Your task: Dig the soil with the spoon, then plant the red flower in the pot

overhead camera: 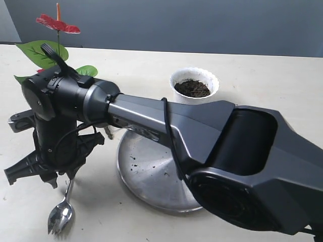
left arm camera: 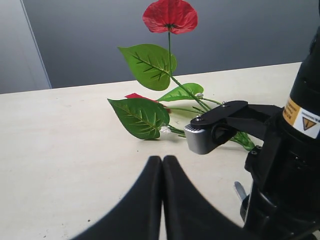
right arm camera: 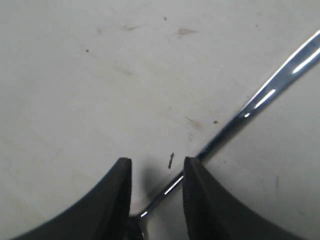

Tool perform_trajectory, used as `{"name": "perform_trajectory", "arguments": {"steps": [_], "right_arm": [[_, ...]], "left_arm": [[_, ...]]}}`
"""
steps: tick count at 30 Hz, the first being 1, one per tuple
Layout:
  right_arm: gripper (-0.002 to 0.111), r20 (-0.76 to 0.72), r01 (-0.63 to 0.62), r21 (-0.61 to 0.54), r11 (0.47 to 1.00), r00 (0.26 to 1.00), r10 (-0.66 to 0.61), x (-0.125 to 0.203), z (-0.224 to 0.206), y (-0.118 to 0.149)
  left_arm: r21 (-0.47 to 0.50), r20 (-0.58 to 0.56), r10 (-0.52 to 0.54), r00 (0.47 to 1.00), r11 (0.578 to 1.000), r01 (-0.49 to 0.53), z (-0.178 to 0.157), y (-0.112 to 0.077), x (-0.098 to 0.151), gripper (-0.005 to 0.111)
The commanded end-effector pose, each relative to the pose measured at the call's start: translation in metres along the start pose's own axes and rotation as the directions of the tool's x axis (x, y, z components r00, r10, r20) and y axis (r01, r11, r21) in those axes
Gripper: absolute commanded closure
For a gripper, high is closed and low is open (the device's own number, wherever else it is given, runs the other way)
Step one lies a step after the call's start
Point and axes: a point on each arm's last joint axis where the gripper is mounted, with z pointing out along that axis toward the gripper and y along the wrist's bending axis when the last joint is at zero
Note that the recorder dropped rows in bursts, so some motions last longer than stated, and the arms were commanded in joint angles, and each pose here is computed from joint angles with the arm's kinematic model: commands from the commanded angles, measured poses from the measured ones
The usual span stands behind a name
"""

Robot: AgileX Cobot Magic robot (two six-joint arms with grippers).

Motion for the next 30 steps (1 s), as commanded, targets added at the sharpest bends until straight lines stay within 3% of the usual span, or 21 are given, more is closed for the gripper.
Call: {"name": "perform_trajectory", "arguments": {"steps": [1, 11, 17, 21, 30], "right_arm": [[0.074, 0.005, -0.023, 0.009, 1.0, 1.0, 0.023, -0.001, -0.003, -0.002], [0.083, 0.001, -0.029, -0.004, 1.0, 1.0, 0.029, -0.001, -0.003, 0.0], [0.083, -0.037, -0.038, -0.013, 0.999, 0.999, 0.038, 0.006, 0.001, -0.001], [0.083, -0.114, -0.037, 0.046, 0.998, 0.993, 0.042, 0.023, 0.014, -0.012], [0.083, -0.104, -0.075, 0.016, 0.997, 0.992, 0.076, 0.02, 0.01, -0.008]], "left_arm": [[0.006, 0.017, -0.003, 1.0, 1.0, 0.003, 0.0, 0.0, -0.002, 0.106], [0.006, 0.017, -0.003, 1.0, 1.0, 0.003, 0.0, 0.0, -0.002, 0.106], [0.006, 0.017, -0.003, 1.0, 1.0, 0.003, 0.0, 0.0, -0.002, 0.106], [0.006, 0.017, -0.003, 1.0, 1.0, 0.003, 0.0, 0.0, -0.002, 0.106], [0.006, 0.017, -0.003, 1.0, 1.0, 0.003, 0.0, 0.0, -0.002, 0.106]]}}
